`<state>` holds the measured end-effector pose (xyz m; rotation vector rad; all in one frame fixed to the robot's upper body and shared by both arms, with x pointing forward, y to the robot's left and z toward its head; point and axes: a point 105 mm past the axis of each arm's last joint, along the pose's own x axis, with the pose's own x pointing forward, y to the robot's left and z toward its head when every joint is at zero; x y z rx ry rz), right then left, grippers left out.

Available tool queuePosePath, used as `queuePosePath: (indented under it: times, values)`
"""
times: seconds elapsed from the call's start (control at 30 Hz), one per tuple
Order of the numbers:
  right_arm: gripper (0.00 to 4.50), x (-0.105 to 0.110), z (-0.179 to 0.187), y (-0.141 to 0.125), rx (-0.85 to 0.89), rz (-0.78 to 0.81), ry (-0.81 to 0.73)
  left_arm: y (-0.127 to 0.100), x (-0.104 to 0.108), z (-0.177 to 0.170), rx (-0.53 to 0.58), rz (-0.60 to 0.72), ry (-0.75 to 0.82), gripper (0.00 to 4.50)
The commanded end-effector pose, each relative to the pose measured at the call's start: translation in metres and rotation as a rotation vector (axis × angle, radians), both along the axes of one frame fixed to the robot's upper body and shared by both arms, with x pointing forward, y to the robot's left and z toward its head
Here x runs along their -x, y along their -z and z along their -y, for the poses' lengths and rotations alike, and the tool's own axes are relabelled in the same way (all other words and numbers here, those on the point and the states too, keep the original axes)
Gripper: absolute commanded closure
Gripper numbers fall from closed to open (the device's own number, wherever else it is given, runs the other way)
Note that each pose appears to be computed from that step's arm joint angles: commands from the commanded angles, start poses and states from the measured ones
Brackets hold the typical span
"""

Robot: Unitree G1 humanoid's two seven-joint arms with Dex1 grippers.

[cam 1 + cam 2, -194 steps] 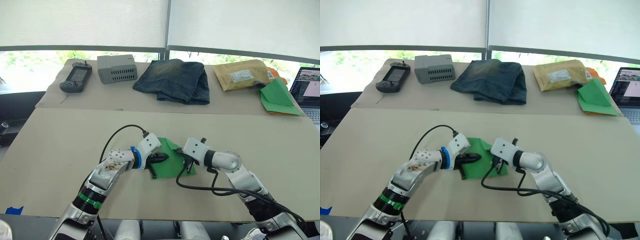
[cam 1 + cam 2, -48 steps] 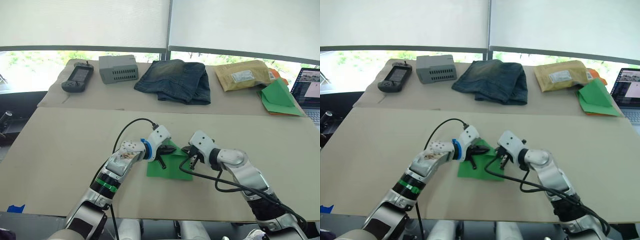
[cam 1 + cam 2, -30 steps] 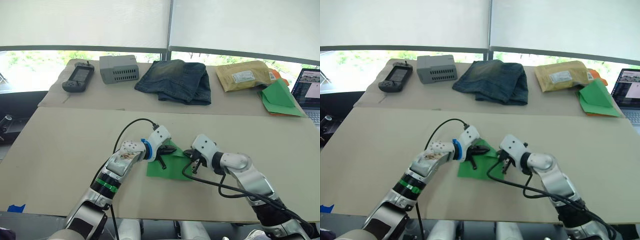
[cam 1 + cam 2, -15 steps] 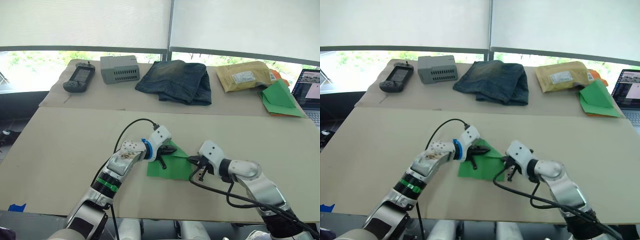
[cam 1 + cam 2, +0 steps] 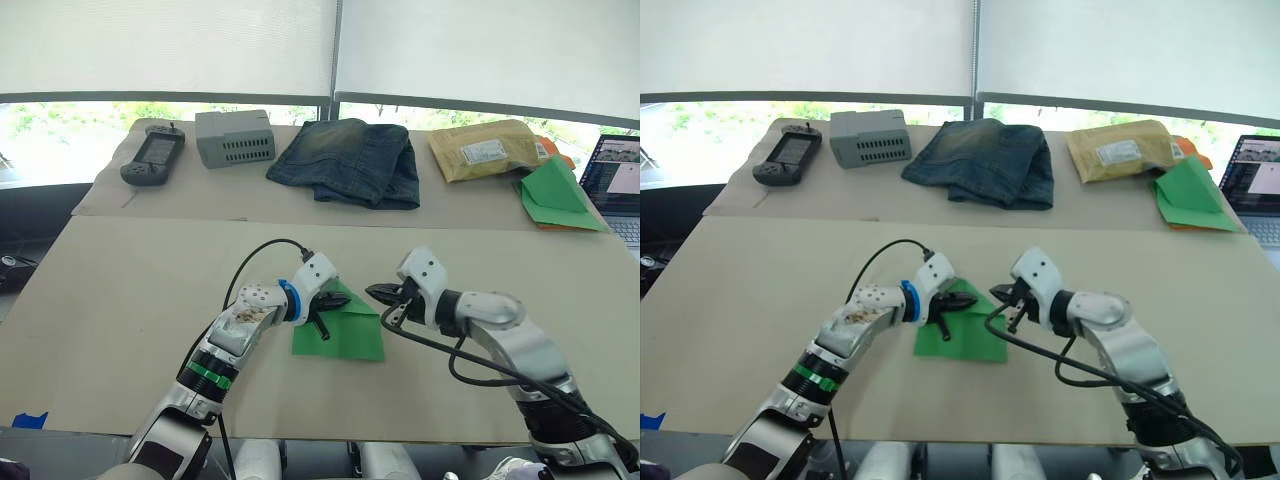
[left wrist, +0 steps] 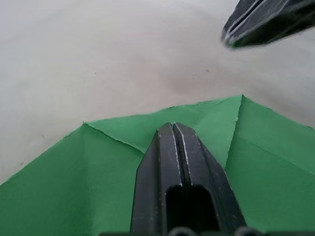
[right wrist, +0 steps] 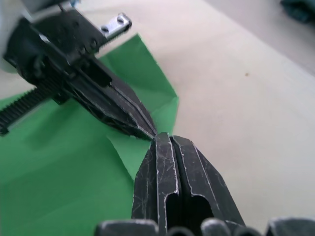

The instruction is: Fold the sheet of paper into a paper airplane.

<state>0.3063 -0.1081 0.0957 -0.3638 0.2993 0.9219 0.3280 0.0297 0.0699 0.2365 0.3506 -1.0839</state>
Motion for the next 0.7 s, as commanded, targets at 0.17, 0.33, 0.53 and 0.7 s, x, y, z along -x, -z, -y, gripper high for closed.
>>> queuePosePath:
  times: [0.17, 0.33, 0.53, 0.7]
  values:
    - [4.47, 0.003, -0.013, 0.015, 0.012, -0.002, -0.012, 0.011, 0.002, -0.005, -0.027, -0.035, -0.025, 4.5]
    - [4.47, 0.008, -0.013, 0.03, 0.067, -0.039, -0.017, 0.006, -0.004, 0.0, 0.006, -0.041, -0.05, 4.5]
    - [4.47, 0.01, -0.013, 0.039, 0.087, -0.064, 0.009, -0.004, -0.013, 0.019, 0.02, -0.01, -0.053, 4.5]
    - [4.47, 0.012, -0.012, 0.039, 0.086, -0.067, 0.028, -0.002, -0.014, 0.03, -0.013, 0.014, -0.04, 4.5]
